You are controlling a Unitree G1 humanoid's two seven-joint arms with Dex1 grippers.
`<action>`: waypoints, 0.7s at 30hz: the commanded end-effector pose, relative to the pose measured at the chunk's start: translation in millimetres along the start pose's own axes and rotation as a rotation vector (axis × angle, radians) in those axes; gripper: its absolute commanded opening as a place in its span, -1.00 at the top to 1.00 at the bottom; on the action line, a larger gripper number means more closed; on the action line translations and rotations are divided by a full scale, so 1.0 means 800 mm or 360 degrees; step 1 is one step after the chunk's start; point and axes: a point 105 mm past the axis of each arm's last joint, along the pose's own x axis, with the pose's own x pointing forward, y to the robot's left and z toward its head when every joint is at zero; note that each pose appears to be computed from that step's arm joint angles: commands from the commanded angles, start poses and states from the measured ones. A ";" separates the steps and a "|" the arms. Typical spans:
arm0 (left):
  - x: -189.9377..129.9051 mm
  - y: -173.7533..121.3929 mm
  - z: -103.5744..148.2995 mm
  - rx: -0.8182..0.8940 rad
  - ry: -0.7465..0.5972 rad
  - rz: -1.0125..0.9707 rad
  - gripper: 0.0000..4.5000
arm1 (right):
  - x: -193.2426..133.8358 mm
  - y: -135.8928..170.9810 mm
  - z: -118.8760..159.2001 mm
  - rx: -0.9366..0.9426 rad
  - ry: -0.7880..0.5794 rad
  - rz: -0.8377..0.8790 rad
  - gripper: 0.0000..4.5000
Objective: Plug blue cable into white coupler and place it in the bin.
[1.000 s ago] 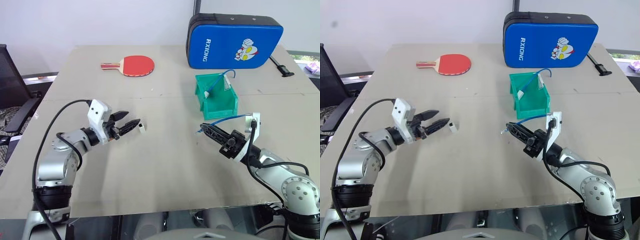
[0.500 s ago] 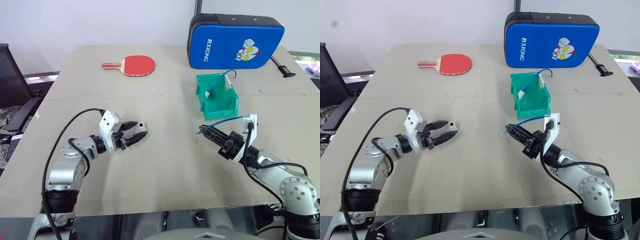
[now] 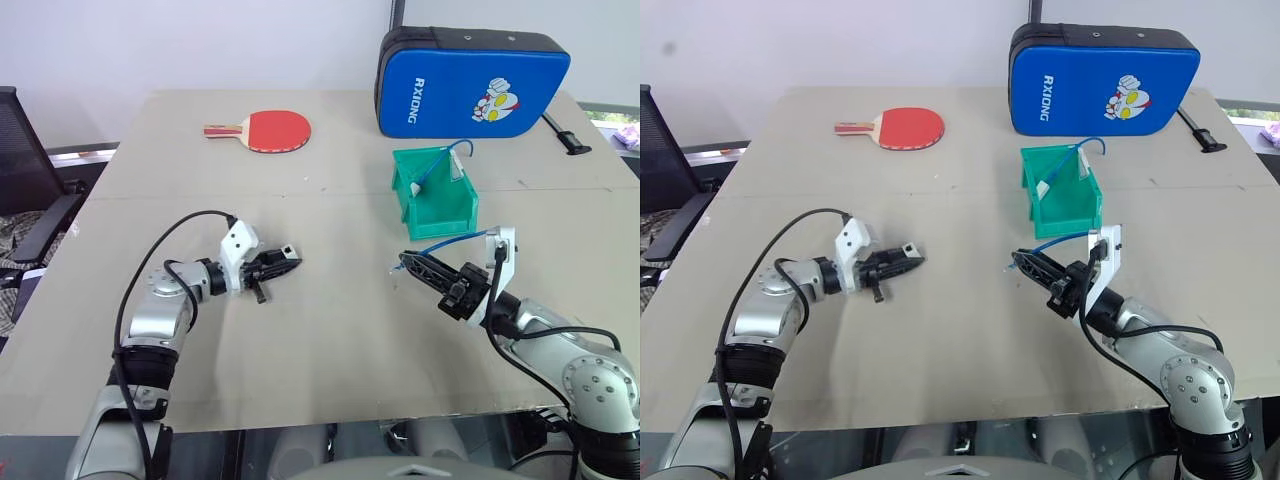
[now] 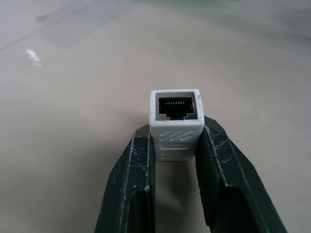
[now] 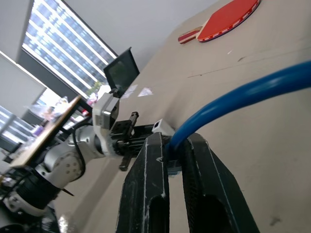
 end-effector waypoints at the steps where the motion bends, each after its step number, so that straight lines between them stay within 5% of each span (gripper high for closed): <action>1: 0.021 -0.029 0.038 0.0167 -0.0071 -0.0243 0.76 | 0.018 0.022 0.020 -0.0357 0.0051 0.0148 1.00; 9: 0.088 -0.066 0.065 0.0326 -0.0100 -0.0464 0.76 | 0.063 0.007 0.000 -0.0799 0.0420 0.0289 1.00; 21: 0.095 -0.077 0.046 0.0394 -0.0004 -0.0581 0.76 | 0.076 -0.026 -0.030 -0.1132 0.0740 0.0412 1.00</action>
